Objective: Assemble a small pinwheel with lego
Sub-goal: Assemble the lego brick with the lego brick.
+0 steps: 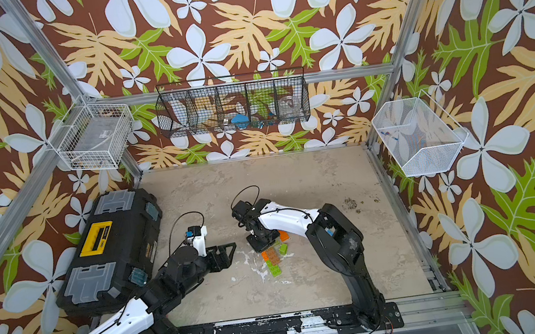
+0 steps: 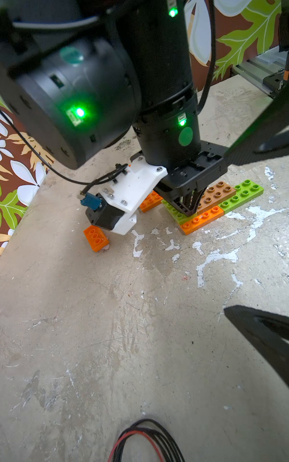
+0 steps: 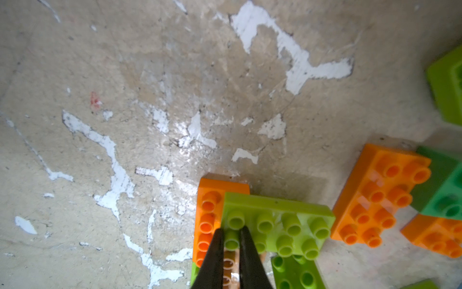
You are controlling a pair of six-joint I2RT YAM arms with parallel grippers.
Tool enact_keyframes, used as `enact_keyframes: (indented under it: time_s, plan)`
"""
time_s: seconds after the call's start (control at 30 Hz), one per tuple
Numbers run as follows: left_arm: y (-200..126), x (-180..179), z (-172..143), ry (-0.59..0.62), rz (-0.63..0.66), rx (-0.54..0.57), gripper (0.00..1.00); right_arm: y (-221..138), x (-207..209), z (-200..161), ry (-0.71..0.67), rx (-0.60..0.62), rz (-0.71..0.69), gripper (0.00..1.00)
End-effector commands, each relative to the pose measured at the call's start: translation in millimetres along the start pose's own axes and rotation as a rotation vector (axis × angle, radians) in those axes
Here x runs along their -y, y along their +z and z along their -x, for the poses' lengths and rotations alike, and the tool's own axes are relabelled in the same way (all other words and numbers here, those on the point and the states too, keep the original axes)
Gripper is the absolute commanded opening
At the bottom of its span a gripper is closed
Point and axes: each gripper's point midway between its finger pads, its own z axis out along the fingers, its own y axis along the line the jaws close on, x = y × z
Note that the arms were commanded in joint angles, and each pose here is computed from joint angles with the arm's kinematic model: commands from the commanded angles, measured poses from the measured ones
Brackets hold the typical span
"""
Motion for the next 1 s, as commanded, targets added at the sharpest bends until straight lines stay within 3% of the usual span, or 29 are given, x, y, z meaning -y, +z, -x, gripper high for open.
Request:
enact_keyframes:
  time_s: [0.0, 0.5, 0.7, 0.97]
  plan:
    - [0, 1, 2, -0.007, -0.002, 0.003, 0.91, 11, -2, -1, -0.004, -0.021, 0.012, 0.14]
    - [-1, -5, -1, -0.027, 0.016, 0.006, 0.91, 42, -10, -35, -0.165, -0.109, -0.018, 0.12]
    - [-1, -5, -2, -0.031, 0.015, 0.008, 0.91, 35, -9, -26, -0.11, -0.087, -0.01, 0.12]
    - [-1, -4, -1, -0.026, 0.017, 0.003, 0.91, -3, 2, 0, -0.014, 0.011, 0.01, 0.21]
